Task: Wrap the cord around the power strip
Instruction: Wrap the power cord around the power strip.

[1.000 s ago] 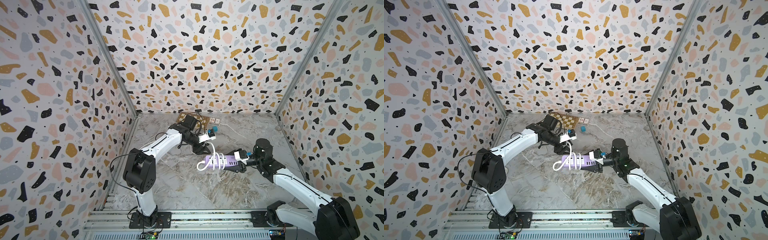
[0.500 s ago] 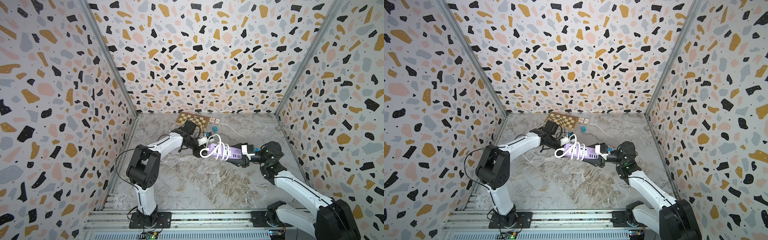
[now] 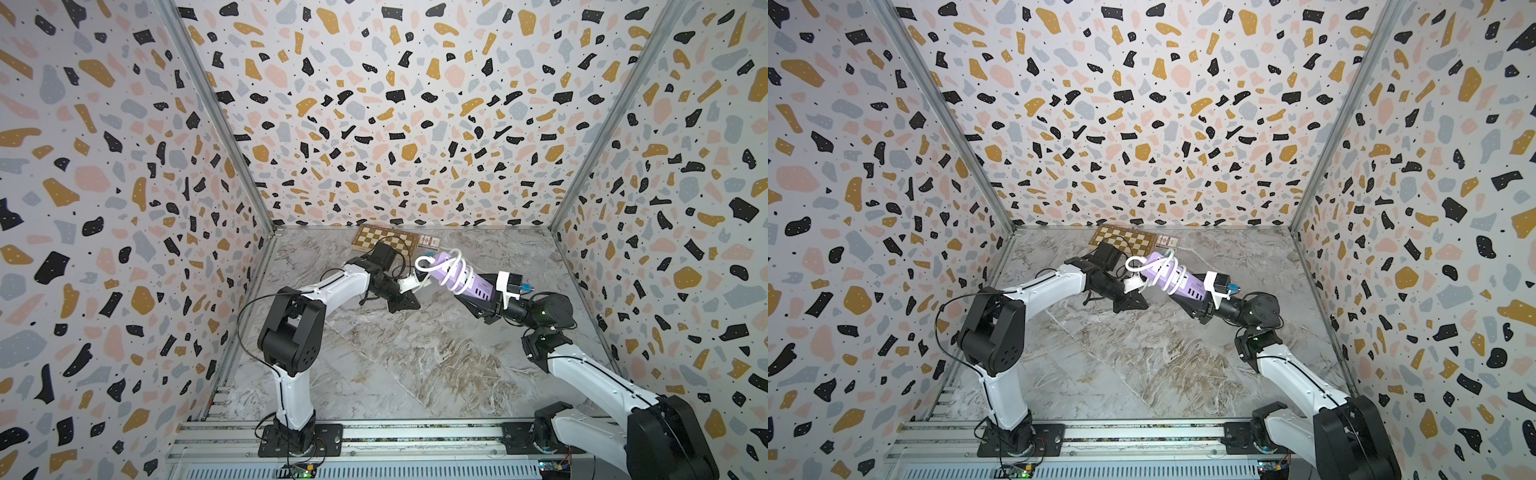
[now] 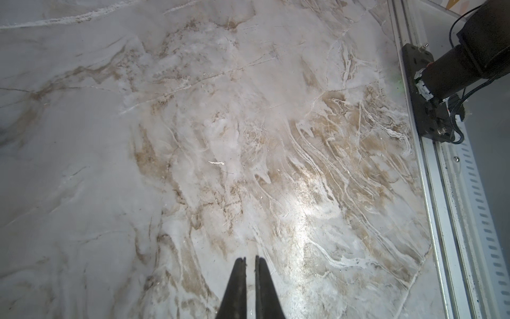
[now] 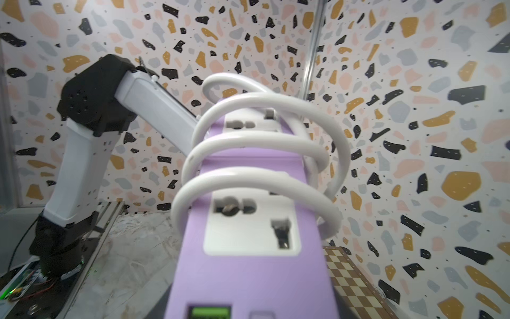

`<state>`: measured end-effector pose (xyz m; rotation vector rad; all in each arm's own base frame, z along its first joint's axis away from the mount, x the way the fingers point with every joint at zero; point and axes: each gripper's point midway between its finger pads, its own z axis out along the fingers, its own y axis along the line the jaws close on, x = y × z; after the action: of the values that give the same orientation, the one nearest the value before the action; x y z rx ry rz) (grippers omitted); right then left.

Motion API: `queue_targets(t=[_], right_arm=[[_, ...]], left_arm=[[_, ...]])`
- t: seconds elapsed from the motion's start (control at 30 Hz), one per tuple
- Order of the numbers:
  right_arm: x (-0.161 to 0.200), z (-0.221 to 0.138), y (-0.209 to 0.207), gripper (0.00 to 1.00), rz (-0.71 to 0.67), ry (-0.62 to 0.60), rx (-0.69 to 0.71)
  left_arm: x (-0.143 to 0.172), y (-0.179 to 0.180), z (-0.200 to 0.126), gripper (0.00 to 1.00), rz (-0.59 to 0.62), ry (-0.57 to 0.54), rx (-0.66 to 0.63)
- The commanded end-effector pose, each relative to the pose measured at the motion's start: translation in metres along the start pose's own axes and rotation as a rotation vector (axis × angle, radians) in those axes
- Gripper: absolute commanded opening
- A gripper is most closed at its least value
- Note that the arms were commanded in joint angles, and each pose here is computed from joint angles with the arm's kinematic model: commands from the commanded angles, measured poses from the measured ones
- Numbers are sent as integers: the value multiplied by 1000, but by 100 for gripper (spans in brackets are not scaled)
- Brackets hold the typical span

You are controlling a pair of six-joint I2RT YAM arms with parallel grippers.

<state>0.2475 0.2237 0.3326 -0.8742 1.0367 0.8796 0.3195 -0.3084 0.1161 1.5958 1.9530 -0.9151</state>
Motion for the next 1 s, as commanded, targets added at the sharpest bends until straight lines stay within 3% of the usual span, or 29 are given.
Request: queue_targets(t=[0.0,0.2,0.4,0.53,0.63,0.8,0.97], right_arm=[[-49,-11,-38,0,-61,-151,246],[-23,-40,-106,0,37,-5,657],[13,-62,-129,0,26,218,817],[41,-71,-134,0,9,378,847],[68,-67,-129,0,23,520,780],[106,-44,-90,0,25,659,493],[130,-25,-35,0,27,685,187]], left_arm=[[-7,-12,-5,0,42,52,-26],[-17,-27,-17,0,108,149,-116],[-39,-40,-46,0,226,191,-241],[-53,-58,-63,0,333,214,-285],[-67,-77,-71,0,466,221,-297],[-97,-85,-90,0,595,211,-379],[-128,-75,-122,1,663,237,-490]])
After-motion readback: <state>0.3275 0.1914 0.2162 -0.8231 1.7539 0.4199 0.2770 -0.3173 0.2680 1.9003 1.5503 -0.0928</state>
